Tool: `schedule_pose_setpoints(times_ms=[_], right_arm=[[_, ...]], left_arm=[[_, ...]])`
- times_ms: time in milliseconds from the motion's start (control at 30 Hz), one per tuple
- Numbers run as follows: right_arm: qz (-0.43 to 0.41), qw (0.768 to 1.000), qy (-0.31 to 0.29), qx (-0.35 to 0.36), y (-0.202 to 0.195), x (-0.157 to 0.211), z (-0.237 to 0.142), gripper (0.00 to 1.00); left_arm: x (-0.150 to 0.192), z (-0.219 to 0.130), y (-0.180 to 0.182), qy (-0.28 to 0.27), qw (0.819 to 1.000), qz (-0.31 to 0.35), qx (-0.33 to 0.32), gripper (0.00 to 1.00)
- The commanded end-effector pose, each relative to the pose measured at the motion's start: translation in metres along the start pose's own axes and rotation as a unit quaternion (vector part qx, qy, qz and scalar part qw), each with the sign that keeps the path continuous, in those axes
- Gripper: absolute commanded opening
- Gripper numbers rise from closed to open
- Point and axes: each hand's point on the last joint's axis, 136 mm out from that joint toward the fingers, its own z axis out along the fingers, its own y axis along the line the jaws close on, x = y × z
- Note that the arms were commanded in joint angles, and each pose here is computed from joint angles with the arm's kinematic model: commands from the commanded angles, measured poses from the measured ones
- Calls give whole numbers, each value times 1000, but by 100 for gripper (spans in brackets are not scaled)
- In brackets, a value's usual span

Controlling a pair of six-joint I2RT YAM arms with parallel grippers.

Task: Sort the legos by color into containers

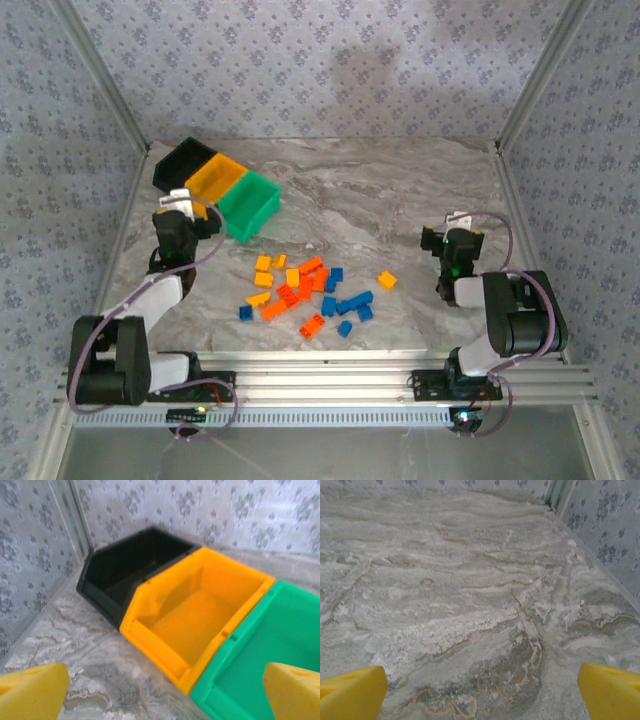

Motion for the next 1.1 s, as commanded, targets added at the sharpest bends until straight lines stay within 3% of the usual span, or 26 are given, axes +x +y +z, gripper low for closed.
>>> schedule_pose_setpoints(times_ms=[0, 133, 267, 333, 433, 500, 567, 667, 933, 1067], right_arm=[[1, 1000, 17, 0, -4, -25, 6, 100], [-19, 997, 73, -24, 10, -39, 13, 100], [-43, 998, 0, 36, 24, -74, -10, 100], [-26, 998, -37, 52, 33, -91, -25, 100], [114, 992, -38, 48, 36, -101, -28, 100], [240, 969, 40, 46, 32, -84, -27, 100], [279, 956, 73, -49, 59, -88, -17, 100], [293, 944, 83, -123, 105, -92, -21, 99], [279, 917, 208, -196, 259, -75, -56, 100], [302, 901, 228, -214, 330, -71, -68, 100]], left_arm=[[-15, -10, -10, -11, 999, -36, 29, 100], [-39, -21, -16, -57, 993, -87, 52, 100], [-60, -29, -9, -87, 981, -170, 46, 100], [-66, -33, 3, -90, 964, -249, 19, 100], [-48, -41, 26, -47, 918, -391, -41, 100], [-43, -45, 32, -38, 898, -437, -43, 100], [-53, -47, 22, -50, 897, -439, 10, 100], [-59, -49, 10, -31, 897, -440, 41, 100], [-55, -57, -14, 31, 898, -429, 86, 100], [-40, -63, -17, 61, 900, -424, 80, 100]])
